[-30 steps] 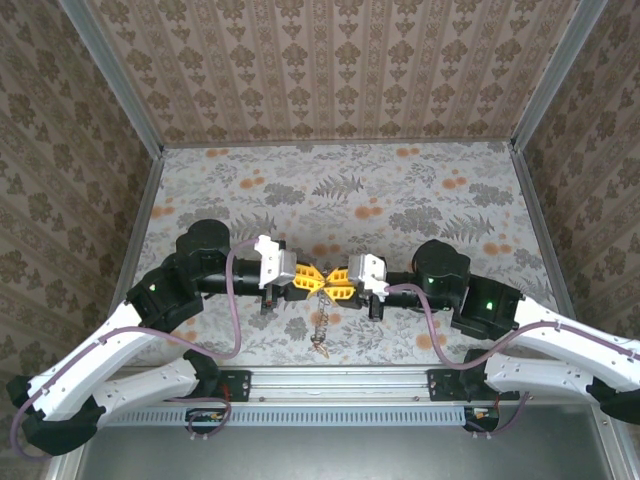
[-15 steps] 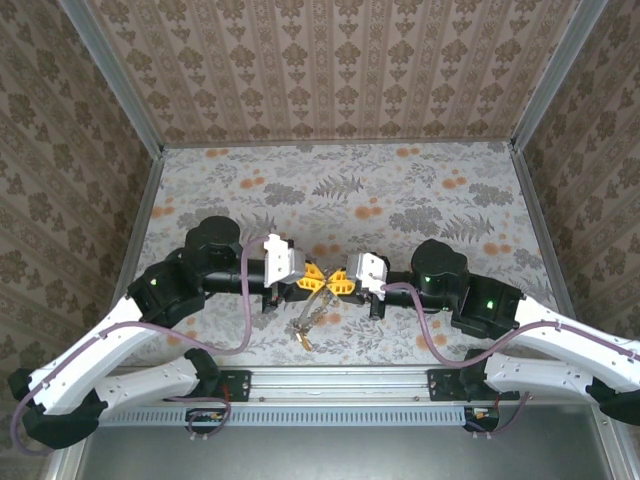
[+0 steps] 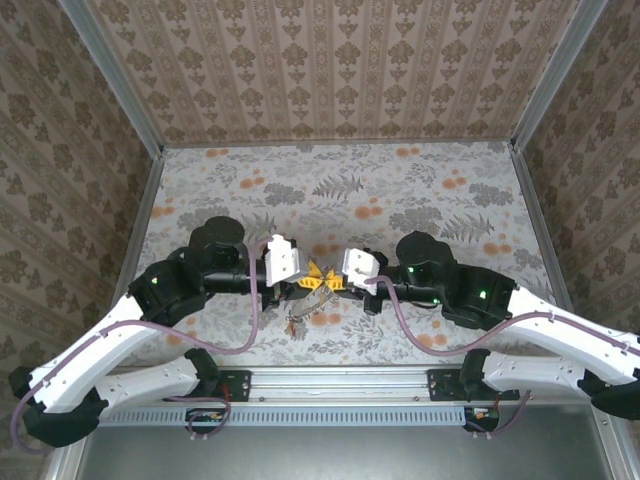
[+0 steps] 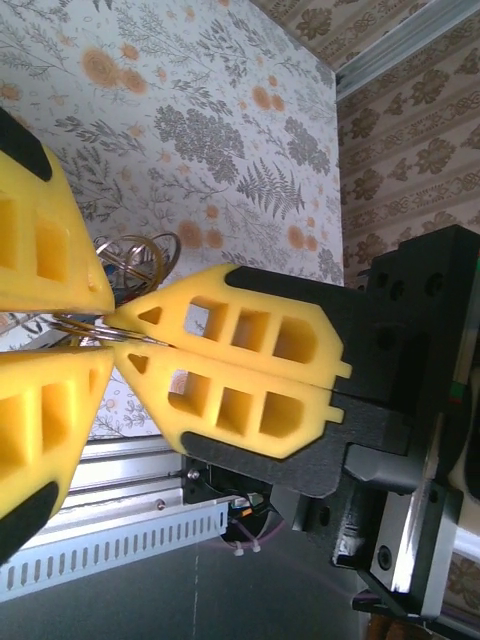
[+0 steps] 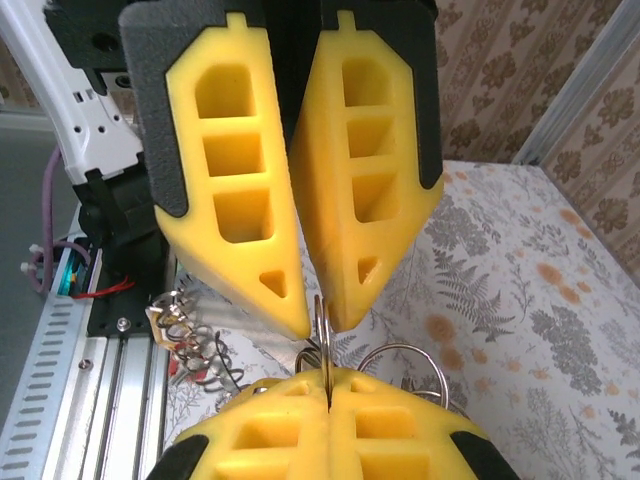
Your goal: Put the keys on the keyring
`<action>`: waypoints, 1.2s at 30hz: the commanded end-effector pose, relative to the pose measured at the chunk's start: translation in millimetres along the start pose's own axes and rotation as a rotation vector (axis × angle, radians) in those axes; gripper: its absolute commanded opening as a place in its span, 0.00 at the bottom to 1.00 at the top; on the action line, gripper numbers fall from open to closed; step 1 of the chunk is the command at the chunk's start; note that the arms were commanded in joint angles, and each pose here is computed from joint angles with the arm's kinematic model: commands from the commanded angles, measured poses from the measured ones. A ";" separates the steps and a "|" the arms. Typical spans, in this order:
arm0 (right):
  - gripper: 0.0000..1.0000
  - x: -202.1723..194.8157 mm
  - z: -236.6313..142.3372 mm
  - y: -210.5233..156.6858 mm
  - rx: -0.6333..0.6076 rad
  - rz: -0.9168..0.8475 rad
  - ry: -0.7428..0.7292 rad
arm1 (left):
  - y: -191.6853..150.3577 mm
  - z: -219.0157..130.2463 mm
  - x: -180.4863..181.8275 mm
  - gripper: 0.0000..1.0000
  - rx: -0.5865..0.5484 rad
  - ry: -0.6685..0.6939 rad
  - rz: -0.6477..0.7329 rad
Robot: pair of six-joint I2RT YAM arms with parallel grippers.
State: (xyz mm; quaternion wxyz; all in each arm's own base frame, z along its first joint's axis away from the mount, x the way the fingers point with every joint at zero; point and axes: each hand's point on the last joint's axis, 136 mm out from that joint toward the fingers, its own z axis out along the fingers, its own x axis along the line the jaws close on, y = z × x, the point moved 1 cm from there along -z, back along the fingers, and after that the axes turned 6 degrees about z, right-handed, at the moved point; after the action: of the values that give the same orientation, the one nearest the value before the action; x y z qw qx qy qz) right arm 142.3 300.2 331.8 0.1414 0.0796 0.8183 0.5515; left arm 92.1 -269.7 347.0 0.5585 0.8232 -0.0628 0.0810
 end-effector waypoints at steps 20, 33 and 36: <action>0.00 -11.0 -16.1 19.7 -0.088 0.026 -0.006 | 16.3 -2.1 -1.8 0.00 -0.204 -0.057 -0.040; 0.39 -19.2 -34.4 10.3 -0.165 0.077 -0.059 | 27.8 -7.6 15.0 0.00 -0.306 -0.017 -0.063; 0.42 -27.9 -40.9 1.3 -0.173 0.116 -0.121 | 21.1 -4.4 17.9 0.00 -0.277 -0.009 -0.084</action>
State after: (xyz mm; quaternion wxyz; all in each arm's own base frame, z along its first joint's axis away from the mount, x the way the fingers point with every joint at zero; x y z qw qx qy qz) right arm 149.0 265.9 347.0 0.1513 0.1163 0.7712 0.6074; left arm 106.7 -274.4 354.3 0.6497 0.7584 -0.0318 0.0405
